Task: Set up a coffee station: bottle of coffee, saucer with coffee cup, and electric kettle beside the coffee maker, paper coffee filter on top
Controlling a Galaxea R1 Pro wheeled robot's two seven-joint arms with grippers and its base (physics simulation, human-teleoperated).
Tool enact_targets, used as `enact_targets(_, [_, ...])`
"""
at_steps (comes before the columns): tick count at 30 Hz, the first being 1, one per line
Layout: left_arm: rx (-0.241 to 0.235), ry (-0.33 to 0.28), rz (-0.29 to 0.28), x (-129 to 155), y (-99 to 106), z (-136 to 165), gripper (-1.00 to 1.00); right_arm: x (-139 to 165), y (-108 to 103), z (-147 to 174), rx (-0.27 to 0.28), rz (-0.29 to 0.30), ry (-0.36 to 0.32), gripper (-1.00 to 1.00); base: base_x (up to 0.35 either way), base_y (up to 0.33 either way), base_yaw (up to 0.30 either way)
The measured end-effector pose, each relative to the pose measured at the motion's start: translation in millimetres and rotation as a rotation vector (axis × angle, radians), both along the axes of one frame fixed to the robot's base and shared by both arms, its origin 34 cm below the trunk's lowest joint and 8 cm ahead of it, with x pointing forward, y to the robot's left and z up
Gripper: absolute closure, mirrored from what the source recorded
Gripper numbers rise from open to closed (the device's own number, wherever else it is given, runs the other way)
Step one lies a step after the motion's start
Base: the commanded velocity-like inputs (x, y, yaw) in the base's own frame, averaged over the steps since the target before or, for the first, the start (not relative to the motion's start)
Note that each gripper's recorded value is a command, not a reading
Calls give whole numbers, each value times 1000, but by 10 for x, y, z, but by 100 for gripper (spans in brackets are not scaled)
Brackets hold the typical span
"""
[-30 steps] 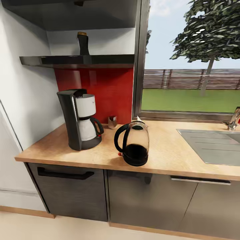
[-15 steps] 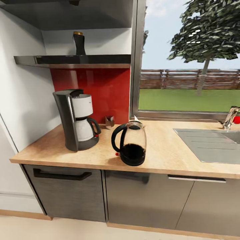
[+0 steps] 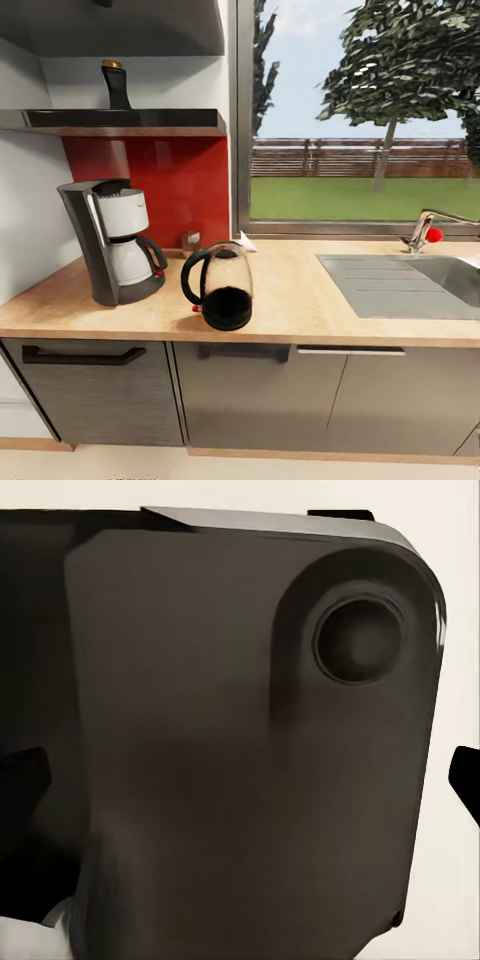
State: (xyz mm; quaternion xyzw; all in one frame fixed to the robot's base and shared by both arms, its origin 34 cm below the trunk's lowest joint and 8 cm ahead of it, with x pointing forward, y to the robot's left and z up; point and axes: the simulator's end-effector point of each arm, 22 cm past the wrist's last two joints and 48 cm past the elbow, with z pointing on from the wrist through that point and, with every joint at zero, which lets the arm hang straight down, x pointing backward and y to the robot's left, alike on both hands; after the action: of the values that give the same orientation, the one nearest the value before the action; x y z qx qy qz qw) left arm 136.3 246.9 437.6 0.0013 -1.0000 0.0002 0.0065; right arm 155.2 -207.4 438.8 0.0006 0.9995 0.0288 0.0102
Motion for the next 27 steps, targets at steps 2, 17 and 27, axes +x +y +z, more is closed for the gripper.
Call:
enact_targets(2, [0,1,1,-5,-2,0,-100,-2,-2,0,0,0,1,-100,0,-277,182])
enact_targets(17, [-9,8,6,-21,-33,51,-100,42,-18,50,-2,2,-7,-100,0,-84,76])
enact_targets(27, [-6,9,20,-1,-18,215,-100,85,-27,216,-5,2,-16,-100,0,0,0])
